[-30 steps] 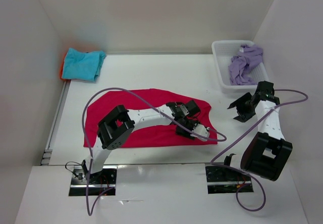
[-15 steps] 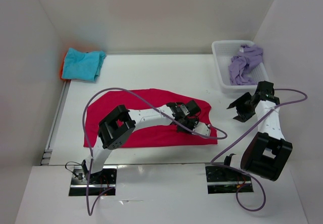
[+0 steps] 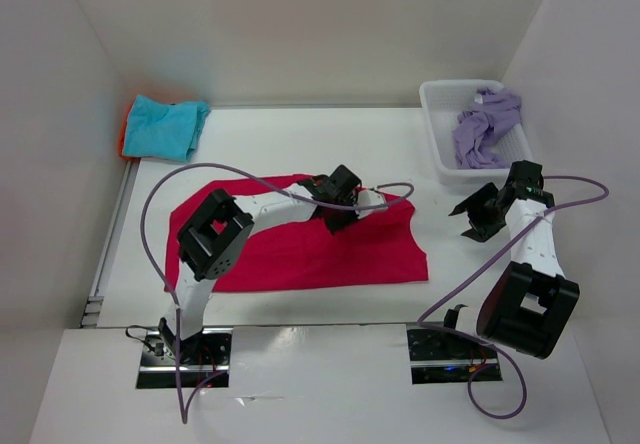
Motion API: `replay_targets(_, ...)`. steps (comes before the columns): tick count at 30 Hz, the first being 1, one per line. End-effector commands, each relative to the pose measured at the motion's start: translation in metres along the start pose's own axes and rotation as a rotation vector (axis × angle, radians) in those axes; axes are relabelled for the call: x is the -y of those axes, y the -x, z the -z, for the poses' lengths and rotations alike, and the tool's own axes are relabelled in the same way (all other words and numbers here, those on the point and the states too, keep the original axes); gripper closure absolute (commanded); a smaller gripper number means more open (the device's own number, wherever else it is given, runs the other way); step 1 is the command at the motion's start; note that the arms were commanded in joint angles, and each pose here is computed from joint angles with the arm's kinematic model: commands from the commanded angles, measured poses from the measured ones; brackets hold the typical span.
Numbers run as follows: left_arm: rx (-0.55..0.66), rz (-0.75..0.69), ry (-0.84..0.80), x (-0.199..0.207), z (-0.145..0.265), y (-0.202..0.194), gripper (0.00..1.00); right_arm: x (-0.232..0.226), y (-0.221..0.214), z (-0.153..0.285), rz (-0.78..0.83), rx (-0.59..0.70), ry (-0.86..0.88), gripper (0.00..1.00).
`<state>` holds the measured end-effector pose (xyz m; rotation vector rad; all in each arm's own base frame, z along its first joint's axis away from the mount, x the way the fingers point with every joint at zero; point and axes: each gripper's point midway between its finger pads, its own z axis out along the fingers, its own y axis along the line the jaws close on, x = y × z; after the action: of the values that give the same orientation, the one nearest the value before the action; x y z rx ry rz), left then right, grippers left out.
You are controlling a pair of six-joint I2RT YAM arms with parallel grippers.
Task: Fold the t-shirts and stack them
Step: Fold the flattened tshirt in 1/3 of the way
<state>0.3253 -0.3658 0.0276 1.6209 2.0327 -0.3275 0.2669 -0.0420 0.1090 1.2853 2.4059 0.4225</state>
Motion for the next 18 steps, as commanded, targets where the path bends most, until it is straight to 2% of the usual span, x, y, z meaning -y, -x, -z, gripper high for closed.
replay_targets(1,0.058,0.157,0.063,-0.018,0.019,0.009,0.99,-0.008,0.008,0.004,0.028,0.039,0.034,0.37)
replay_targets(4,0.066,0.252,0.065,-0.030,0.018,0.002,0.99,-0.009,0.007,0.004,0.037,0.034,0.041,0.37)
replay_targets(10,0.073,0.319,0.048,-0.039,0.017,-0.002,0.93,-0.010,0.006,0.005,0.038,0.029,0.049,0.37)
replay_targets(14,0.056,0.364,0.126,-0.050,0.026,-0.005,0.89,-0.007,0.003,0.003,0.042,0.014,0.038,0.33)
replay_targets(18,0.086,0.410,0.210,-0.065,0.054,0.003,0.86,-0.001,0.006,0.011,0.040,0.041,-0.028,0.22)
